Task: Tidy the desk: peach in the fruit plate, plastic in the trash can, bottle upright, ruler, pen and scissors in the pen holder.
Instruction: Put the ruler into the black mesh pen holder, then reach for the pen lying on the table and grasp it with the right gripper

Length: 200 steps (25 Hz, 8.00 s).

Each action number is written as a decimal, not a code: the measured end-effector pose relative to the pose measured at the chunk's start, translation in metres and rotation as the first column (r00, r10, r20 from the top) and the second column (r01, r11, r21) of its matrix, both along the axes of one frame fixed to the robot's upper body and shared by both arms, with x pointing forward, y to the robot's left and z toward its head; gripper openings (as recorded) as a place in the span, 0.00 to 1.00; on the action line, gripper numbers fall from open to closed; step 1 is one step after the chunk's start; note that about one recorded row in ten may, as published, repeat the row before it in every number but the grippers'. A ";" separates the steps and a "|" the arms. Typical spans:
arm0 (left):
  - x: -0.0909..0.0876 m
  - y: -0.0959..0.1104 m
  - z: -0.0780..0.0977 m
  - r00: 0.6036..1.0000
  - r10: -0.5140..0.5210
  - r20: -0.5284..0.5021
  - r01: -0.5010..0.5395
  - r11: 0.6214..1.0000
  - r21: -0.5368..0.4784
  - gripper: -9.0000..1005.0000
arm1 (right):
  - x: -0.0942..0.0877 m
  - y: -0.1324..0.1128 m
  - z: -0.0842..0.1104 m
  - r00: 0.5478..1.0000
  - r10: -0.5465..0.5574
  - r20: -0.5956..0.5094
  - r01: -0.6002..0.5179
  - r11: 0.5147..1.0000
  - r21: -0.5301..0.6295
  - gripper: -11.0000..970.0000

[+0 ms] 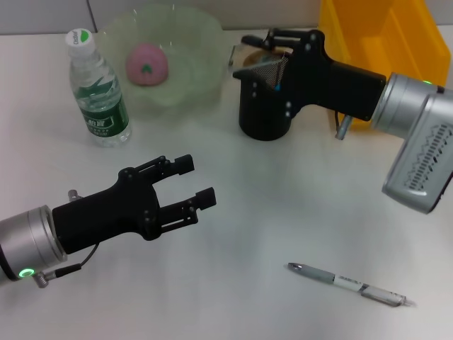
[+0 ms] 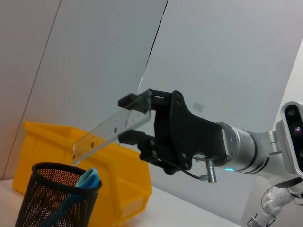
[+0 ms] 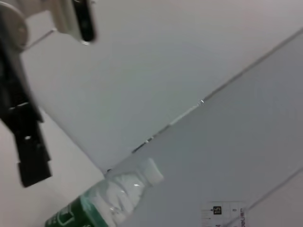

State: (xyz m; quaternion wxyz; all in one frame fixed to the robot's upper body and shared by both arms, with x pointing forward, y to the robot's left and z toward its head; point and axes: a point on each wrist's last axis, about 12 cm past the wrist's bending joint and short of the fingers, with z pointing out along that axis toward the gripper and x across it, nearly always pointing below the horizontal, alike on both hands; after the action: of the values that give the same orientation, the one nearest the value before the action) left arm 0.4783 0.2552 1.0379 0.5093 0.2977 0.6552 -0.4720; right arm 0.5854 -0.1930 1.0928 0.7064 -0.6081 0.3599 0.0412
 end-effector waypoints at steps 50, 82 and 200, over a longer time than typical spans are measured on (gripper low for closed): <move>-0.003 0.000 -0.001 0.999 -0.032 0.012 0.032 0.999 0.028 0.77 | 0.019 0.005 -0.014 0.741 -0.069 -0.668 0.396 0.849 0.351 0.41; -0.002 -0.003 -0.001 0.991 -0.094 0.092 0.085 0.992 0.090 0.77 | -0.024 -0.054 0.020 0.538 0.356 -0.764 0.273 0.784 0.557 0.76; 0.013 -0.005 -0.003 0.980 -0.095 0.178 0.057 0.976 0.210 0.77 | -0.045 0.067 0.026 0.506 -0.601 -0.619 -0.479 0.401 -0.781 0.36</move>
State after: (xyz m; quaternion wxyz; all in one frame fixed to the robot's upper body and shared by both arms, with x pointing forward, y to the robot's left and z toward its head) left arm 0.4913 0.2499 1.0348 0.5168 0.4160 0.6375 -0.3916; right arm 0.5402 -0.1260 1.1188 -0.0312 -0.7590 0.6424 0.1009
